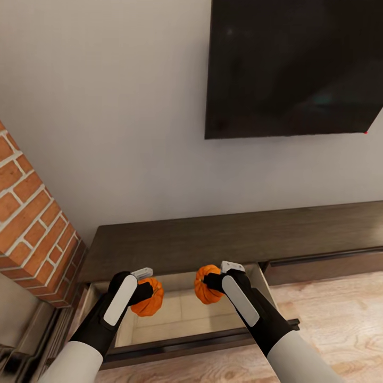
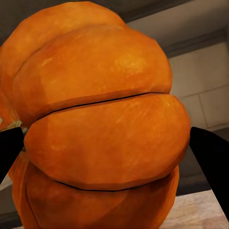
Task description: Place each of the two pumpkins and all three candles from the living room inside a cabinet in the living room (use any cabinet), then make sure every cabinet is closed, and position the cauldron so it is next to a table in the living room.
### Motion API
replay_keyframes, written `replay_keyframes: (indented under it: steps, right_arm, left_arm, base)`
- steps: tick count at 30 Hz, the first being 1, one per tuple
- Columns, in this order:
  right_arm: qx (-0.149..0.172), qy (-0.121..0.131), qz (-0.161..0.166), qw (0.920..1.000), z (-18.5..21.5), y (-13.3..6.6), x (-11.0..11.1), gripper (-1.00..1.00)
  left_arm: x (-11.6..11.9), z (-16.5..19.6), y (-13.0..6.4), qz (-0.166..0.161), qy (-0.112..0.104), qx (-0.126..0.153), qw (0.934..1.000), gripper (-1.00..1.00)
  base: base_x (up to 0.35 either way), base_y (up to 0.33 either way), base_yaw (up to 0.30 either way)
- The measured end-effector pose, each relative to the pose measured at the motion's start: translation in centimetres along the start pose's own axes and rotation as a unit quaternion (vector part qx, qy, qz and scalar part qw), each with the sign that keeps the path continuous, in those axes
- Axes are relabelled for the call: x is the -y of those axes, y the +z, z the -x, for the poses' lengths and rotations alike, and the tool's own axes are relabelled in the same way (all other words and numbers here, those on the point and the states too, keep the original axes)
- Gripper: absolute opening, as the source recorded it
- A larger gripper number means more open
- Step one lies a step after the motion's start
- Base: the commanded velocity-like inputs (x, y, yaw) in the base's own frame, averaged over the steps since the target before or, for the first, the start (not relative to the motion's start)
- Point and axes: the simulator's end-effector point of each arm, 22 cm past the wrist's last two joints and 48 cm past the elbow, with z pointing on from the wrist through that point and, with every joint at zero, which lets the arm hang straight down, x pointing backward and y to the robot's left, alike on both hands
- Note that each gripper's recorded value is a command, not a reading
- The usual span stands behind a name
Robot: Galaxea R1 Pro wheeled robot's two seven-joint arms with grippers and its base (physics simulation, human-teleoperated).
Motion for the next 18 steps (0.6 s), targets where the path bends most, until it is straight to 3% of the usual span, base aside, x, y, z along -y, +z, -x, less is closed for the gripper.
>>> replay_keyframes:
  steps: [10,18]
  right_arm:
    - [-0.002,-0.001,-0.002,1.0,-1.0,1.6,0.4,-1.0]
    - [0.0,-0.006,-0.002,1.0,-1.8,2.9,0.4,-1.0]
  left_arm:
    - [0.2,0.2,1.7,-0.001,-0.011,0.02,0.9997,-1.0]
    - [1.0,-0.4,3.0,-0.002,0.004,0.03,0.9996,-1.0]
  base:
    - [0.0,0.0,0.0]
    - [0.0,0.0,0.0]
